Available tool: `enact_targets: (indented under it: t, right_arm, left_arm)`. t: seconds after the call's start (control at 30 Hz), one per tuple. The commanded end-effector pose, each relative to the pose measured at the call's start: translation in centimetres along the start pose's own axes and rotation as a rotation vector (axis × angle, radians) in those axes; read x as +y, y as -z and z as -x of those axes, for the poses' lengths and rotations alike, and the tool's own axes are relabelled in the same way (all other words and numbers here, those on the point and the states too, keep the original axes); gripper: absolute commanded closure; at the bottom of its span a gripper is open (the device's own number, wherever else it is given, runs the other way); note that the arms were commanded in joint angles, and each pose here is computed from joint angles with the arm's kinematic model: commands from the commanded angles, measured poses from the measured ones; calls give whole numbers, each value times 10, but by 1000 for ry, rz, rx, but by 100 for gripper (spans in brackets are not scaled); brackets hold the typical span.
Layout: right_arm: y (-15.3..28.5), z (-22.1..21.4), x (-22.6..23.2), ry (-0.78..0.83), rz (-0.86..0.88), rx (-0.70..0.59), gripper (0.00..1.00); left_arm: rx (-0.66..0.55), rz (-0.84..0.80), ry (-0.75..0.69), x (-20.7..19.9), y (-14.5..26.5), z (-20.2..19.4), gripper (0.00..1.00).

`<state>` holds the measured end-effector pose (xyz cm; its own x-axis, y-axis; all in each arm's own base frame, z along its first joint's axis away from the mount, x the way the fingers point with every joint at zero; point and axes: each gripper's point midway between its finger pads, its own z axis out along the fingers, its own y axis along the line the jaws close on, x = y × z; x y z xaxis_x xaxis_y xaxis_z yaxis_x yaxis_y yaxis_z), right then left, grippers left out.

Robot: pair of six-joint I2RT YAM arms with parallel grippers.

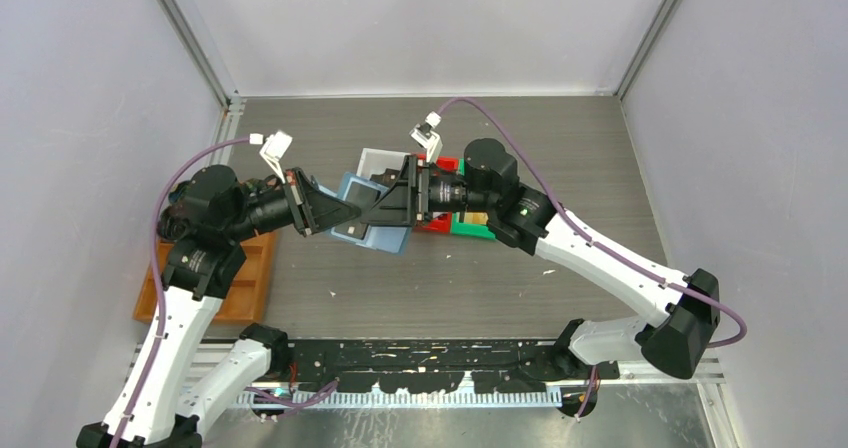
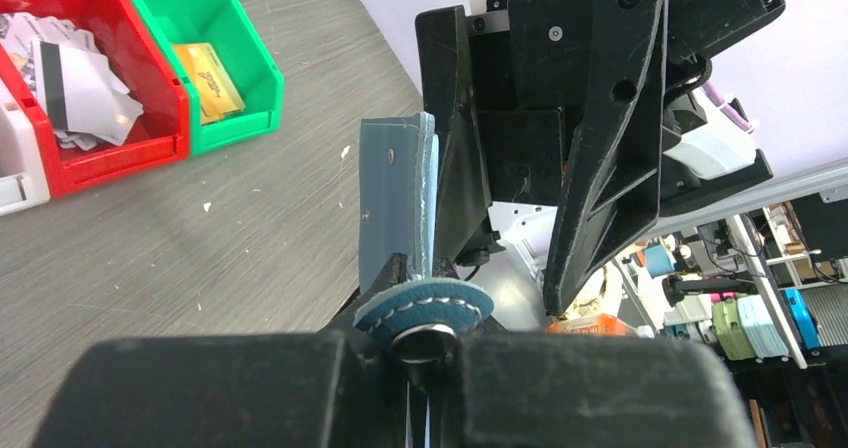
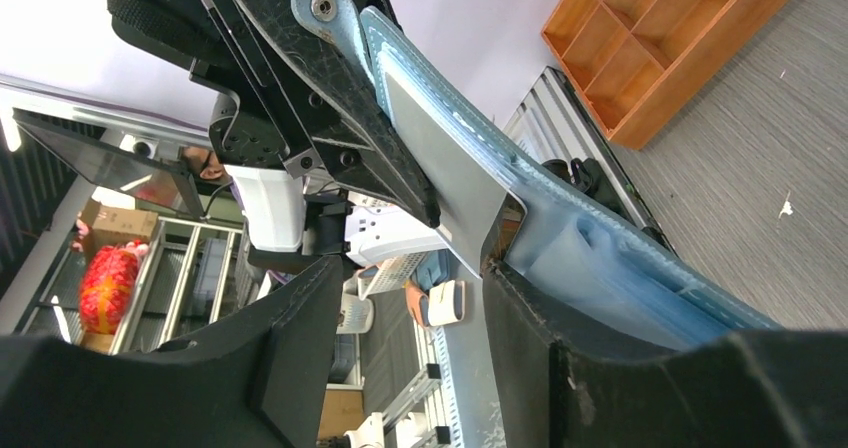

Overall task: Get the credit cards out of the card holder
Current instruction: Remove the credit card from the card holder.

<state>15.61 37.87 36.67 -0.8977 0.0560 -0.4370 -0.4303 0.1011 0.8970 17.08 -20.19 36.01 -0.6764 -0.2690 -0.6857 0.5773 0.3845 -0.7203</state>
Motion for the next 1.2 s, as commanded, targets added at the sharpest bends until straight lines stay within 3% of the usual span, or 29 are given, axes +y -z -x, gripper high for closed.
enact_targets:
  t: [0.0,0.37,0.73,0.93,1.17]
  right_arm:
    - [0,7,3,58,-9,-43,41]
    - [-1,10,-3,73,-56,-44,43]
    - [13,28,64,38,429,-227,72]
    - [22,22,54,47,432,-274,89]
    - [29,12,49,78,436,-280,90]
  left_arm:
    - [-26,-132,-55,-40,8,14,100]
    - [-14,-165,-63,-49,13,12,100]
    - [-5,-172,-38,-52,13,10,99]
    - [9,-212,-22,-61,15,10,92]
    - [4,-215,31,-68,15,17,89]
